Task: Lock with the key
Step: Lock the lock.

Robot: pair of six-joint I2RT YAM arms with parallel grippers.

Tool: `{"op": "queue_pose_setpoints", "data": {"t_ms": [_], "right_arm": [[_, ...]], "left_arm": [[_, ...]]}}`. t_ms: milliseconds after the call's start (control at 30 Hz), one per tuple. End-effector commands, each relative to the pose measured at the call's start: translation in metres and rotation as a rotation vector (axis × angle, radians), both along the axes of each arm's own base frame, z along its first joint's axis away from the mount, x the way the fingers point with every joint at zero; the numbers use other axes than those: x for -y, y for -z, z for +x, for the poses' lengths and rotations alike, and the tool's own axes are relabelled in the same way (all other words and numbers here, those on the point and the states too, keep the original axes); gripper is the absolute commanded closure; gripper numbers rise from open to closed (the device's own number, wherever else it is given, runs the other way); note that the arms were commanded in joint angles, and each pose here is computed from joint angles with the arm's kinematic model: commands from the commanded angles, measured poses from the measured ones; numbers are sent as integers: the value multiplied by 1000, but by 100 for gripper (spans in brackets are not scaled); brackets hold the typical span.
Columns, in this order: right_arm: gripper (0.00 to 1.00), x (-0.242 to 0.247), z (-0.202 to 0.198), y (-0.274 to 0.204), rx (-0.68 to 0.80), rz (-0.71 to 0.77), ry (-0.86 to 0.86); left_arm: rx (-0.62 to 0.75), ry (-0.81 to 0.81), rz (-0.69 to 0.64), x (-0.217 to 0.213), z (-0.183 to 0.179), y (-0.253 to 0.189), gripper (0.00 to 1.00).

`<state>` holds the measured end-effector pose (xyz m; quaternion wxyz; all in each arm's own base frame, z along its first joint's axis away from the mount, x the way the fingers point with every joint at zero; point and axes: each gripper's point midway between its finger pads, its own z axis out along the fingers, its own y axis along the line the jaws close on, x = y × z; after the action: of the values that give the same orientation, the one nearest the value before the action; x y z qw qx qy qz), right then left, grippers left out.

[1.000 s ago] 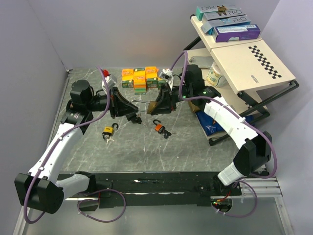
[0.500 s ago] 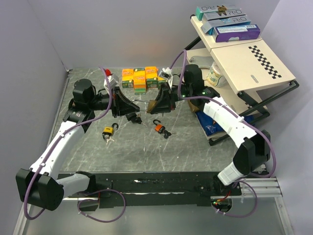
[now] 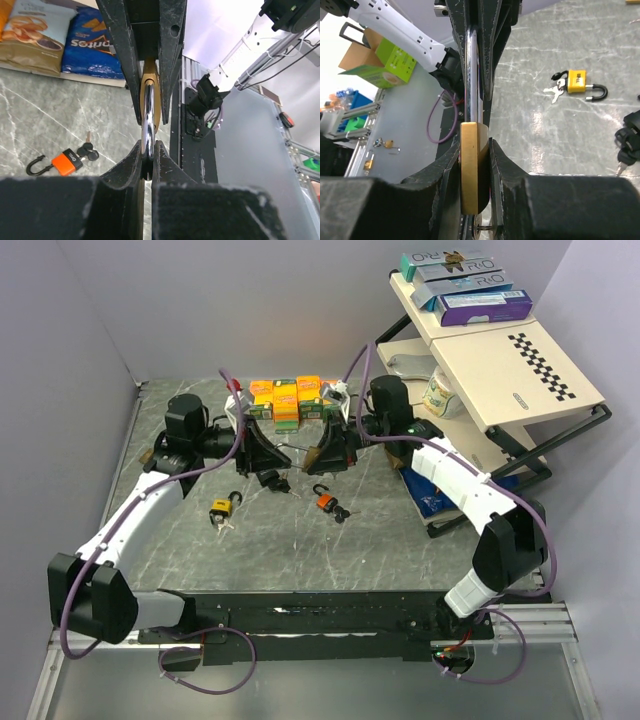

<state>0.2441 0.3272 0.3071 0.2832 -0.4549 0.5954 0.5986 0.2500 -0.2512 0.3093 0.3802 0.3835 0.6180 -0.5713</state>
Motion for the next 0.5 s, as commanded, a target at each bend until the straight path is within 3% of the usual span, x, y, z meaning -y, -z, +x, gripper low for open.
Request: {"op": "queue_pose_setpoints", "data": {"t_ms": [0, 100, 167, 233, 267, 300, 467], "right_arm": [[100, -44, -35, -64, 269, 213, -164], [100, -33, -11, -59, 260, 183, -49], [100, -26, 12, -53, 264, 152, 75], [100, -21, 26, -53, 274, 149, 156], [100, -20, 41, -48, 274, 130, 243], [100, -19, 47, -47, 288, 129, 274], [100, -24, 86, -50, 329, 130, 515]], "left_arm": [[-49, 131, 28, 42, -20, 22, 80], [-104, -58, 16, 14, 16, 7, 55], [-144, -222, -22, -15, 42, -9, 47], [-166, -359, -52, -40, 57, -22, 24], [-215, -442, -72, -48, 66, -26, 7], [-240, -470, -89, -52, 67, -28, 2], [-442, -660, -233, -66, 79, -42, 4]]}}
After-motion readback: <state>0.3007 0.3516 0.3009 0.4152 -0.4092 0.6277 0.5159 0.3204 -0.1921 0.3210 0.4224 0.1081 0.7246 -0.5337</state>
